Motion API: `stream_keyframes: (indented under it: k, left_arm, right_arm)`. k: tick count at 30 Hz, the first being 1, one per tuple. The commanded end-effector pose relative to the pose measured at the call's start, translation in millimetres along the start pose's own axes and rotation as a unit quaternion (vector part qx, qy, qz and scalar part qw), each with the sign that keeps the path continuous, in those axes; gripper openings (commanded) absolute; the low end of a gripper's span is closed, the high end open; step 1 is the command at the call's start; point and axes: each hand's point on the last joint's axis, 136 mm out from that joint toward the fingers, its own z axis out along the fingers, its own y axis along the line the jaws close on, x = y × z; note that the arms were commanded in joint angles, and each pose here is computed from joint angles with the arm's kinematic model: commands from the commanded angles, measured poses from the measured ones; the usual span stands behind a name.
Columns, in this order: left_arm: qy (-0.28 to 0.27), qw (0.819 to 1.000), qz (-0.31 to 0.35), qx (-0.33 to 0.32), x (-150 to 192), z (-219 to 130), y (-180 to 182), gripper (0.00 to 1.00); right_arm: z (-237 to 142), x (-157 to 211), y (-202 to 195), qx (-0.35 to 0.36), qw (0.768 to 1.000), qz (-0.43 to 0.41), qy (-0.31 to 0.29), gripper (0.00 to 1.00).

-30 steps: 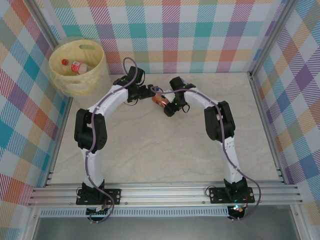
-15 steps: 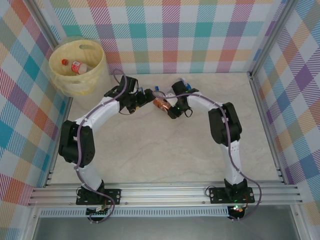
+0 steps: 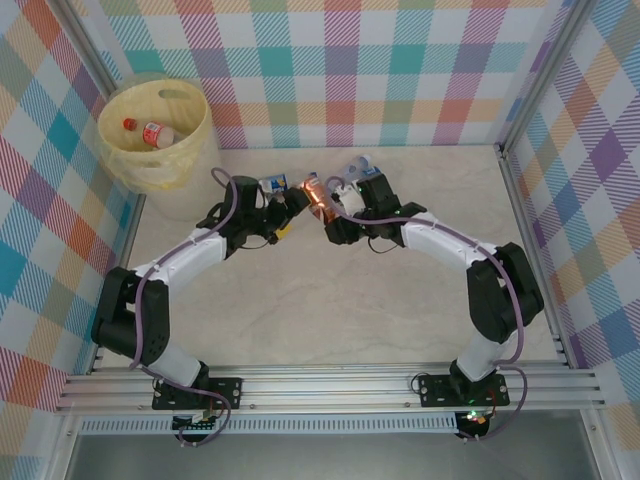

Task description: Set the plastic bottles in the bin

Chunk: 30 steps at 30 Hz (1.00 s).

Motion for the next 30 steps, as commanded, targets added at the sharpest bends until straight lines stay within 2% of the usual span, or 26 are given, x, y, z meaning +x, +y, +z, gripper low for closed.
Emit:
stream_keyframes:
  k: [1, 5, 10, 15, 20, 24, 27, 28, 30]
  left_arm:
    - [-0.015, 0.990, 0.046, 0.132, 0.0, -22.6, -63.5, 1.00]
    - [-0.025, 0.992, 0.054, 0.112, 0.4, -28.2, -56.6, 1.00]
    - [-0.013, 0.998, 0.067, -0.003, 2.7, -22.6, -21.3, 1.00]
    - [0.002, 0.996, 0.082, -0.032, 6.2, -20.7, -17.2, 1.00]
    - [0.021, 0.997, 0.078, 0.013, 14.7, -13.5, -31.8, 0.86]
    - [0.036, 0.996, 0.084, 0.024, 19.3, -13.1, -39.0, 0.71]
    - [0.041, 0.995, 0.087, 0.017, 20.5, -15.1, -39.5, 0.64]
    - [0.043, 0.995, 0.086, 0.017, 20.8, -15.3, -39.8, 0.62]
    - [0.038, 0.996, 0.083, 0.018, 18.5, -16.5, -43.2, 0.60]
  right_arm:
    - [-3.7, -6.6, 31.9, -0.060, 0.997, 0.032, -0.020, 0.25]
    - [-4.8, -2.1, 45.4, -0.089, 0.994, 0.053, -0.028, 0.26]
    - [-15.9, 5.3, 73.2, -0.139, 0.990, 0.017, -0.028, 0.25]
    - [-27.0, 5.1, 89.8, -0.172, 0.985, 0.002, -0.034, 0.25]
    - [-29.9, 8.0, 102.7, -0.203, 0.979, -0.006, -0.025, 0.27]
    - [-28.6, 8.5, 97.3, -0.186, 0.982, -0.009, -0.029, 0.31]
    - [-30.4, 7.1, 96.5, -0.180, 0.983, -0.014, -0.033, 0.37]
    - [-32.0, 7.3, 97.3, -0.181, 0.983, -0.019, -0.034, 0.43]
    - [-35.4, 9.3, 98.6, -0.180, 0.982, -0.037, -0.034, 0.61]
